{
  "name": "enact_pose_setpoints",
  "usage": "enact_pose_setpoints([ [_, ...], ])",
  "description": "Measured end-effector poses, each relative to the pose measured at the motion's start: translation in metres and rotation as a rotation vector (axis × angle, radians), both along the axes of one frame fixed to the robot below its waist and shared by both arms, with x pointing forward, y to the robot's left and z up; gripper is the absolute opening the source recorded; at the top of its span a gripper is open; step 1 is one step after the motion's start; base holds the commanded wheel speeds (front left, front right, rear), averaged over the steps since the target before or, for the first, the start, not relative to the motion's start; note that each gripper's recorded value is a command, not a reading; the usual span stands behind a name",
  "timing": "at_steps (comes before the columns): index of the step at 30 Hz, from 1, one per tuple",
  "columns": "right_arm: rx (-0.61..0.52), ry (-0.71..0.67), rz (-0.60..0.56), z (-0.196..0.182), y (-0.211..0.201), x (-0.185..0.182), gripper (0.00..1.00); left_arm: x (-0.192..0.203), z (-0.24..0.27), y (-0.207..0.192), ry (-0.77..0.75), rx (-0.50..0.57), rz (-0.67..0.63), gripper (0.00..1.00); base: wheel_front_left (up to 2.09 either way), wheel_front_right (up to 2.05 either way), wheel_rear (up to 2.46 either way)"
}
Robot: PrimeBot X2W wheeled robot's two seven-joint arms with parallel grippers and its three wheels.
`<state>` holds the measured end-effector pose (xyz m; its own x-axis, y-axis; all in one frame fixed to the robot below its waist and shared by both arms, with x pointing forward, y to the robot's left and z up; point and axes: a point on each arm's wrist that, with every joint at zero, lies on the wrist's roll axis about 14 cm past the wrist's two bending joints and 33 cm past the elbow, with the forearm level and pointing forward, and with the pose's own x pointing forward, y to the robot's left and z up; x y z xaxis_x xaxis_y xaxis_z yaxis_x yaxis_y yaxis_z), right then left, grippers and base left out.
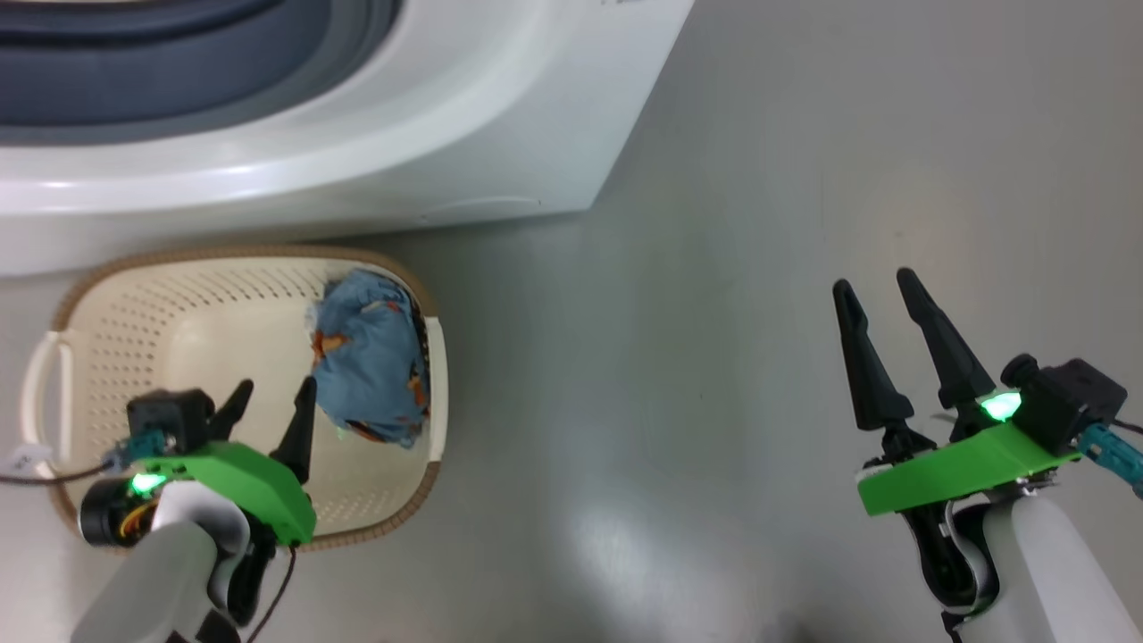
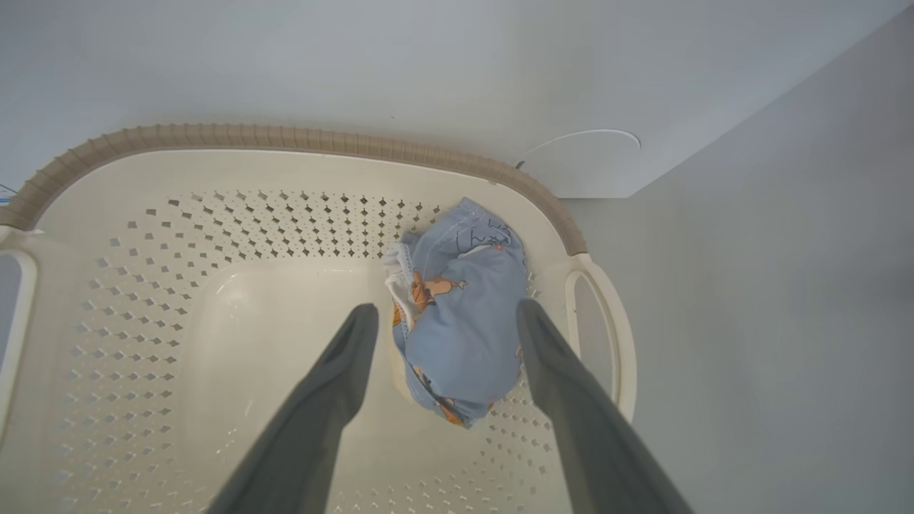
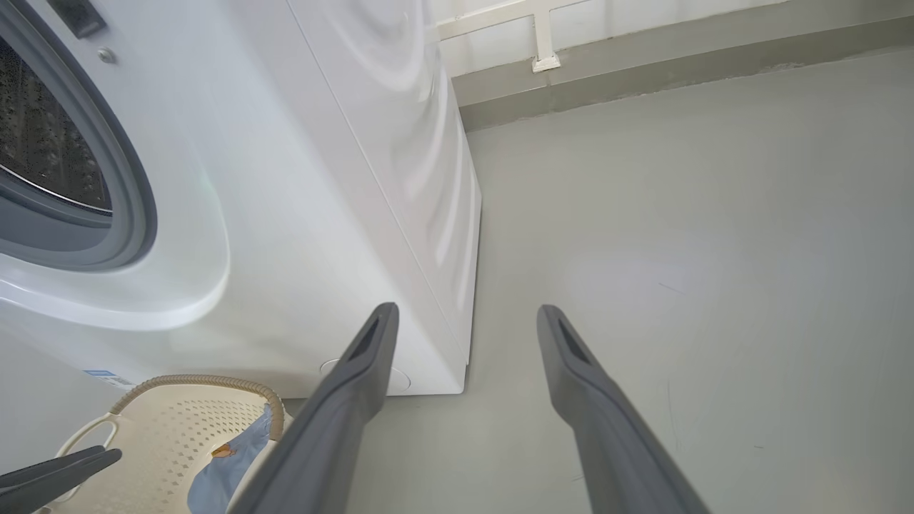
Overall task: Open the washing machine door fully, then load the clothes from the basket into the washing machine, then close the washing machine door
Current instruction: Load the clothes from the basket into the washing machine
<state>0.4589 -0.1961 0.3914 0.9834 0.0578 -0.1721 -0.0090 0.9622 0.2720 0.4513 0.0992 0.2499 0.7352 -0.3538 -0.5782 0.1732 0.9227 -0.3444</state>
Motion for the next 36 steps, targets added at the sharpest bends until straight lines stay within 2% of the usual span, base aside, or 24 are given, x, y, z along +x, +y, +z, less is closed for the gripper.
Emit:
enact_pose_setpoints([
  [4,-0.008,0.023,0.011,-0.016,0.002,0.009,1.0,0.003,-0.023,-0.009,0.053,-0.003,-0.05,1.0,0.0,0.0,0.0],
  [17,-0.033,0.101,0.024,-0.06,0.001,0.017,1.0,0.013,-0.08,-0.013,0.193,-0.018,-0.081,1.0,0.0,0.0,0.0],
  [33,-0.057,0.147,0.044,-0.091,0.002,0.017,1.0,0.018,-0.109,-0.039,0.297,-0.12,-0.142,1.0,0.0,0.0,0.0],
  [34,-0.056,0.15,0.045,-0.093,0.003,0.017,1.0,0.019,-0.11,-0.04,0.297,-0.124,-0.143,0.67,0.0,0.0,0.0],
  [35,-0.054,0.152,0.047,-0.095,0.004,0.017,1.0,0.02,-0.11,-0.041,0.298,-0.128,-0.144,0.67,0.0,0.0,0.0],
  [36,-0.052,0.153,0.049,-0.095,0.005,0.017,1.0,0.019,-0.11,-0.041,0.301,-0.131,-0.143,0.27,0.0,0.0,0.0],
])
